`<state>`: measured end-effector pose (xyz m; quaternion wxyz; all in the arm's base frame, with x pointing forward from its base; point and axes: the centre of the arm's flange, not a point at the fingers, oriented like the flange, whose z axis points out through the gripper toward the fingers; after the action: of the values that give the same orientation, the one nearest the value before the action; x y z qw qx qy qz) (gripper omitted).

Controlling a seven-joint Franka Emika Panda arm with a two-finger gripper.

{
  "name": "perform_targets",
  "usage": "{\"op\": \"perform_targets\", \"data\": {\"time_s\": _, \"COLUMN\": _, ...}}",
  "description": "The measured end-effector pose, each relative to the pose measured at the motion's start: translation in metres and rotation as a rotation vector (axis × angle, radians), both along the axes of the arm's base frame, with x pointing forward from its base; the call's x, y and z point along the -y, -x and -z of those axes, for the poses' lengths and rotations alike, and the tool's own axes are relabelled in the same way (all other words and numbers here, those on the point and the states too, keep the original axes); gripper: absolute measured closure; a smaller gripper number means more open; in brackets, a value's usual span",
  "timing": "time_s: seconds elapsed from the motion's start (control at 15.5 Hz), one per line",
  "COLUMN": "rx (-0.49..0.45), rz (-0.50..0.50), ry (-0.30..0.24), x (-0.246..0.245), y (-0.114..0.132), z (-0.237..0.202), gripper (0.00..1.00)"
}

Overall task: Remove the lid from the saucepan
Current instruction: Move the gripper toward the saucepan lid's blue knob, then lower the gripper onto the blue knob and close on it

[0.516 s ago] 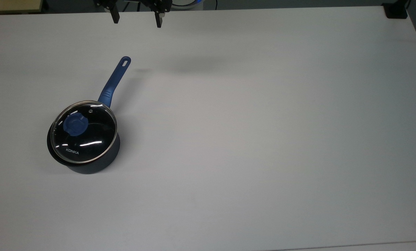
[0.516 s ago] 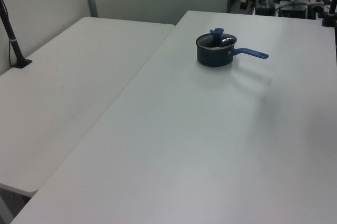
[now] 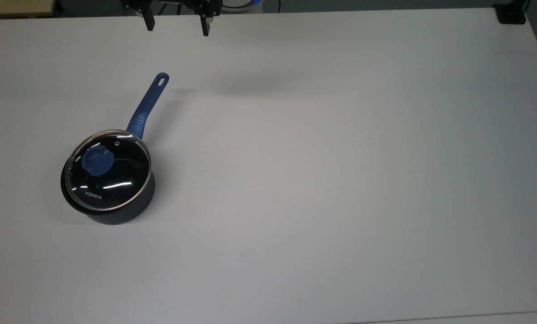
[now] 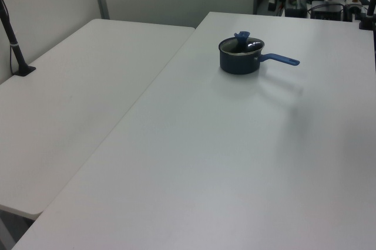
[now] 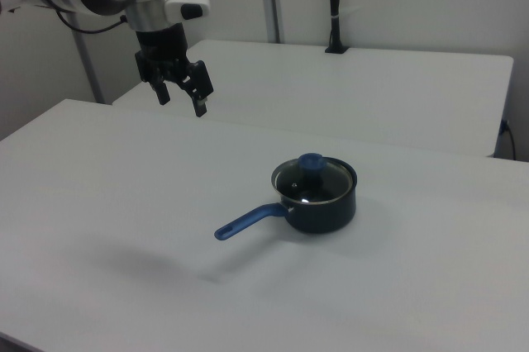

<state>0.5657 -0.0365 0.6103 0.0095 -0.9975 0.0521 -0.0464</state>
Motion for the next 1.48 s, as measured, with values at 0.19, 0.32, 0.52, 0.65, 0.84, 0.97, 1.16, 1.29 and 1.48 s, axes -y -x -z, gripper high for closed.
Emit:
{"op": "perform_targets", "data": {"time_s": 0.19, "rx": 0.000, "rz": -0.001, "ry": 0.000, "x": 0.000, "y": 0.000, "z": 0.000, "gripper": 0.00}}
{"op": "perform_targets", "data": {"time_s": 0.32, "rx": 0.000, "rz": -0.001, "ry": 0.000, "x": 0.000, "y": 0.000, "z": 0.000, "gripper": 0.00}}
{"op": "perform_targets", "data": {"time_s": 0.52, "rx": 0.000, "rz": -0.002, "ry": 0.000, "x": 0.000, "y": 0.000, "z": 0.000, "gripper": 0.00}}
{"op": "perform_targets", "data": {"time_s": 0.65, "rx": 0.000, "rz": -0.001, "ry": 0.000, "x": 0.001, "y": 0.000, "z": 0.000, "gripper": 0.00}}
{"op": "perform_targets", "data": {"time_s": 0.84, "rx": -0.006, "rz": 0.008, "ry": 0.027, "x": 0.009, "y": 0.000, "z": 0.002, "gripper": 0.00}}
{"op": "perform_targets", "data": {"time_s": 0.97, "rx": -0.018, "rz": 0.018, "ry": 0.071, "x": 0.021, "y": -0.003, "z": 0.009, "gripper": 0.00}}
{"op": "perform_targets", "data": {"time_s": 1.16, "rx": 0.035, "rz": 0.067, "ry": 0.100, "x": 0.054, "y": -0.015, "z": 0.018, "gripper": 0.00}}
{"op": "perform_targets", "data": {"time_s": 1.29, "rx": 0.057, "rz": 0.110, "ry": 0.106, "x": 0.080, "y": -0.022, "z": 0.028, "gripper": 0.00}}
{"op": "perform_targets", "data": {"time_s": 1.48, "rx": 0.178, "rz": 0.296, "ry": 0.076, "x": 0.117, "y": -0.045, "z": 0.046, "gripper": 0.00}}
